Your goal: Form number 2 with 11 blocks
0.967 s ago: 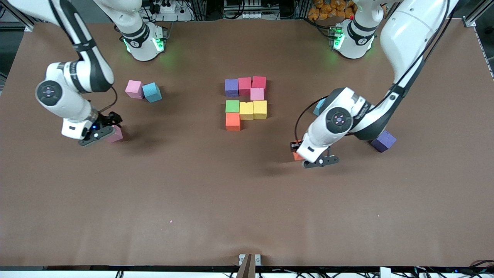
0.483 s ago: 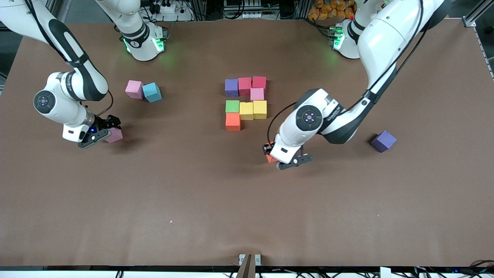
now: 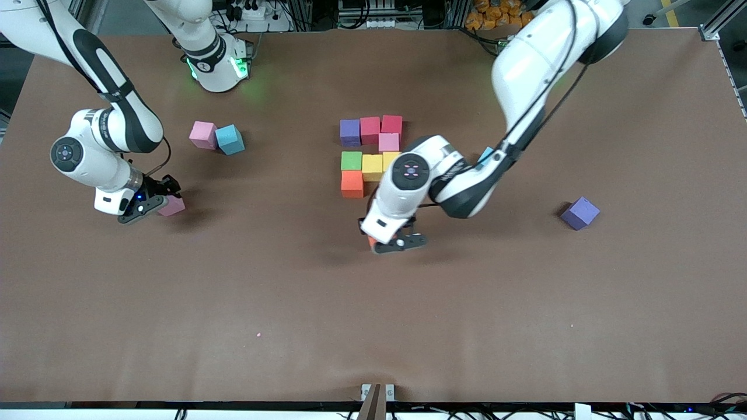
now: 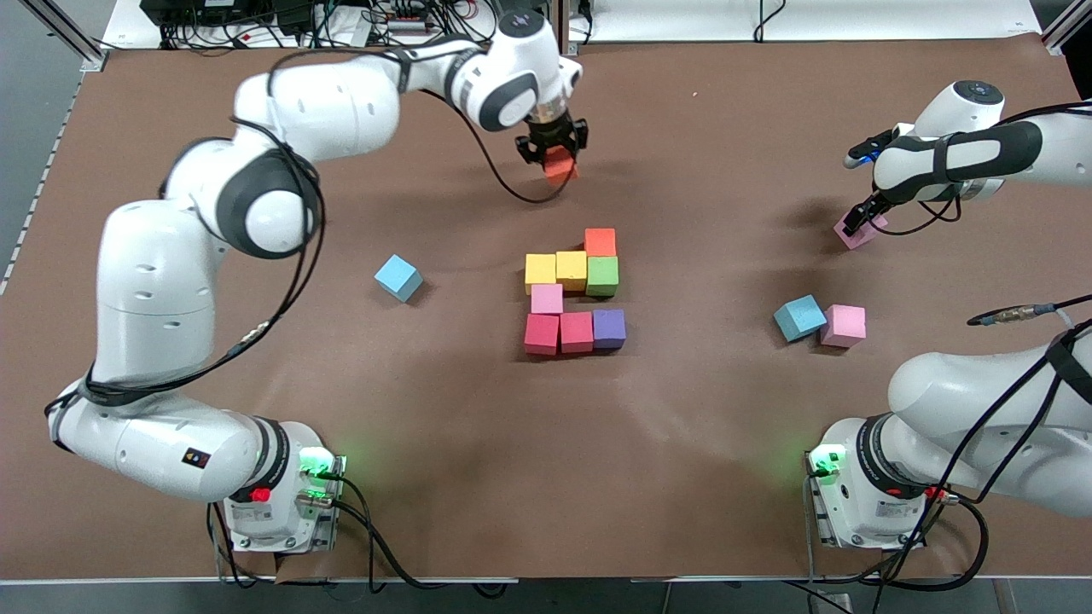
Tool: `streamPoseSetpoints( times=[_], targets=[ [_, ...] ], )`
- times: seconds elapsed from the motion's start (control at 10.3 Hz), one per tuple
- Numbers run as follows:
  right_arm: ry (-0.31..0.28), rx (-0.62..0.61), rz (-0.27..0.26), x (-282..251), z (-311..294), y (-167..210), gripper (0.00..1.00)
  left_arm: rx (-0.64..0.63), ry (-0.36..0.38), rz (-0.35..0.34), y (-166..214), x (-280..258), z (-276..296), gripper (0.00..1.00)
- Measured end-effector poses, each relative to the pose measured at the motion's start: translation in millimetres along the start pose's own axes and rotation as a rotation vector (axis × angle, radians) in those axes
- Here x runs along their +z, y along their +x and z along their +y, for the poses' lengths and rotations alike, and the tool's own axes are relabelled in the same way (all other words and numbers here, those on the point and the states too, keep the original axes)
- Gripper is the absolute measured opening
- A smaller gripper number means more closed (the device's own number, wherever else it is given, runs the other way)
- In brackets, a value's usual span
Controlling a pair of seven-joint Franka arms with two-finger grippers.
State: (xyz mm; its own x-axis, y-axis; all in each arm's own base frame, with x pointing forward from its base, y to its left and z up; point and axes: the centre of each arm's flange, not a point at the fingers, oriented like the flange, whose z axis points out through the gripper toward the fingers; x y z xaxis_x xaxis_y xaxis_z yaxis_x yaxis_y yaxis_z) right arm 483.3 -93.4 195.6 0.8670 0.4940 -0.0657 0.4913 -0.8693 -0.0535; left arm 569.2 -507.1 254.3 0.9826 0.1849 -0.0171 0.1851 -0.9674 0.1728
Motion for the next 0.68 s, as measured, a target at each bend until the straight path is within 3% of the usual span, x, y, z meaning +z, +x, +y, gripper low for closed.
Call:
streamPoseSetpoints(
  times=[0.29,0.68],
  targets=[
    [-0.048,-0.069,0.006,-30.8,-14.9,25.1,0.58,0.073,-0.045,-0.057,-6.9,3.8,13.1,0.60],
    [-0.133,-0.168,-0.014,-83.8,-54.9,68.6,0.58,0.139,0.020,-0.115,-38.3,12.2,26.1,0.60]
  ],
)
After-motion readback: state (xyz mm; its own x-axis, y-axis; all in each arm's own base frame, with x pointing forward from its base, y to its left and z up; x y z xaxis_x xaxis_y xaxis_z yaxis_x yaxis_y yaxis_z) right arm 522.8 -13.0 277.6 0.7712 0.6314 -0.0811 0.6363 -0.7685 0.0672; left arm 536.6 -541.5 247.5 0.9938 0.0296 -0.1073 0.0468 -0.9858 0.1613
